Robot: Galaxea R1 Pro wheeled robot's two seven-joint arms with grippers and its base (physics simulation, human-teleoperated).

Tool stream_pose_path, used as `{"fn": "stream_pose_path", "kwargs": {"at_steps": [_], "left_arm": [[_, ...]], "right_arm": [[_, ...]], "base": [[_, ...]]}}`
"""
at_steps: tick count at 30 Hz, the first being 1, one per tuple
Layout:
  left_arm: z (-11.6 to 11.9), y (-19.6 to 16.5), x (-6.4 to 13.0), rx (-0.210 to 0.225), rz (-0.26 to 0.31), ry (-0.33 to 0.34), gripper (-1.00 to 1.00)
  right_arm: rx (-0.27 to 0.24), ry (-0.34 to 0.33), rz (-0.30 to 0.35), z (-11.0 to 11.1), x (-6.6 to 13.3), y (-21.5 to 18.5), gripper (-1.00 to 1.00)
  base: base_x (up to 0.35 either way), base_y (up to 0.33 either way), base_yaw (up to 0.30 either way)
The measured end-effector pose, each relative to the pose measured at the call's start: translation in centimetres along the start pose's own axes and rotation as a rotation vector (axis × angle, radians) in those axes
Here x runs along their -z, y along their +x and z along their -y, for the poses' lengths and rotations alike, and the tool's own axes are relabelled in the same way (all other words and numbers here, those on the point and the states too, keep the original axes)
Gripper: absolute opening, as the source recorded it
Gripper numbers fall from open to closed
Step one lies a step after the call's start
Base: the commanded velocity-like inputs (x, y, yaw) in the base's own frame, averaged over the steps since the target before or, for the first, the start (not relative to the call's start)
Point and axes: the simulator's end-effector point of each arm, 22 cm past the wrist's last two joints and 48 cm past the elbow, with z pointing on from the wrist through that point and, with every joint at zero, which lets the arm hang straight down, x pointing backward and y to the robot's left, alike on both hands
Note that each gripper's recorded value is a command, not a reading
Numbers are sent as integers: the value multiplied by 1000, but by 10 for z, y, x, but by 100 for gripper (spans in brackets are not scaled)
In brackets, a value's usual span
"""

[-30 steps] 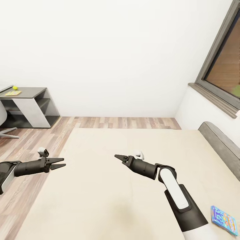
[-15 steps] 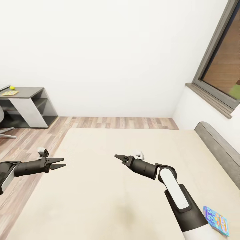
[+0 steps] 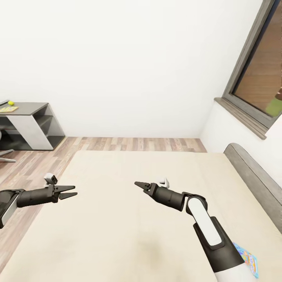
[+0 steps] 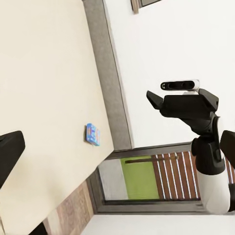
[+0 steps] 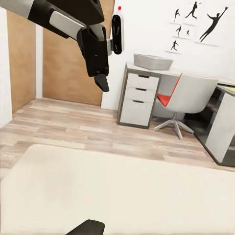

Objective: Put all the toys in the child's room - the three board games (two on the bed and one on the table), the two jigsaw puzzles on the table, and the tennis ball on the table - inside the toy box on the table in the child's room.

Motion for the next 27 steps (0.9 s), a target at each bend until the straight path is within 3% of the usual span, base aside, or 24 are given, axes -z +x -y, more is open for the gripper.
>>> {"fn": "stream_pose_path", "kwargs": {"at_steps": [27], "left_arm": [[0,0,0,0,0,0,100]], "right_arm": [[0,0,1,0,0,0,100]], "base": [[0,-166,0]]}}
